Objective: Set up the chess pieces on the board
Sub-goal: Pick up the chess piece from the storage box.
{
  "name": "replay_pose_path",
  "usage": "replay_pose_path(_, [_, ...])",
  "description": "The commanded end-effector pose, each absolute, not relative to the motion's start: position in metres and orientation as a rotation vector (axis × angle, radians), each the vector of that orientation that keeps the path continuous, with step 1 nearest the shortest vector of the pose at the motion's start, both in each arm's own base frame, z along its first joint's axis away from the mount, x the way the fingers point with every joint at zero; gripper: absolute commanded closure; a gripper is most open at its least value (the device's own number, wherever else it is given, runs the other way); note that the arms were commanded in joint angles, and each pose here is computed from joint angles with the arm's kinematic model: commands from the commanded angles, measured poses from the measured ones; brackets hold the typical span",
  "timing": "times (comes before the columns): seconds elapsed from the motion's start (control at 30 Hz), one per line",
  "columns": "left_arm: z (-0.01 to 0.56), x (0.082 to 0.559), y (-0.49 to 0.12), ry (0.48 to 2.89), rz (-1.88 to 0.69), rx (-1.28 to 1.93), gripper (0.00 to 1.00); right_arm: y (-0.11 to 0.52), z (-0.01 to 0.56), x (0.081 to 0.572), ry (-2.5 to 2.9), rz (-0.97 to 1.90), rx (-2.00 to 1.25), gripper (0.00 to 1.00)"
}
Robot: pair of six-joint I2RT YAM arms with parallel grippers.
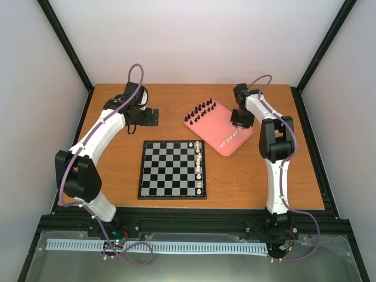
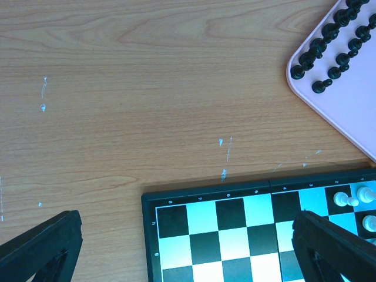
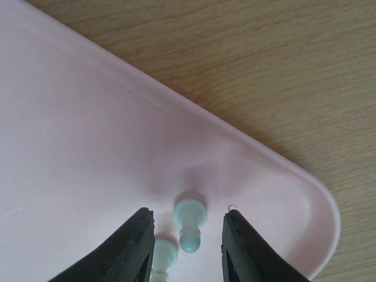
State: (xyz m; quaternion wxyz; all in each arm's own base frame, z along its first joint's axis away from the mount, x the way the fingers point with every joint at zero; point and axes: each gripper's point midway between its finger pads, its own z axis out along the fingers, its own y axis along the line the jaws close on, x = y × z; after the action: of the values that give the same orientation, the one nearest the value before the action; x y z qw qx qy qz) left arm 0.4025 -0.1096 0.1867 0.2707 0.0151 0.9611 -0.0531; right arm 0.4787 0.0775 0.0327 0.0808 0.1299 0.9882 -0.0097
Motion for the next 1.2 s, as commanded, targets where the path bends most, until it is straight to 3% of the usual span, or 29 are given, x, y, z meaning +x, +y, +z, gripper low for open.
replay_pose_path(0.0, [0.195, 0.409, -0.111, 2.561, -0.147, 0.038, 0.00, 0.076, 0.026, 0.483, 2.944, -0.026, 0.421, 0.64])
replay_pose_path(0.3, [0.195, 0.409, -0.111, 2.560, -0.148, 0.037, 0.00, 0.077, 0.020, 0.483, 2.955, -0.024, 0.421, 0.76])
replay_pose_path(0.6, [0.195, 0.408, -0.111, 2.558, -0.149, 0.036, 0.00, 0.073, 0.032, 0.492, 2.916, -0.051, 0.406, 0.97])
replay_pose_path(0.97, [0.198, 0.409, -0.110, 2.552, -0.148, 0.028, 0.00, 0.086, 0.083, 0.499, 2.871, 0.017, 0.238, 0.97])
replay_pose_path(1.17, [0.200, 0.409, -0.109, 2.551, -0.137, 0.026, 0.00, 0.144, 0.134, 0.480, 2.854, 0.108, -0.050, 0.97])
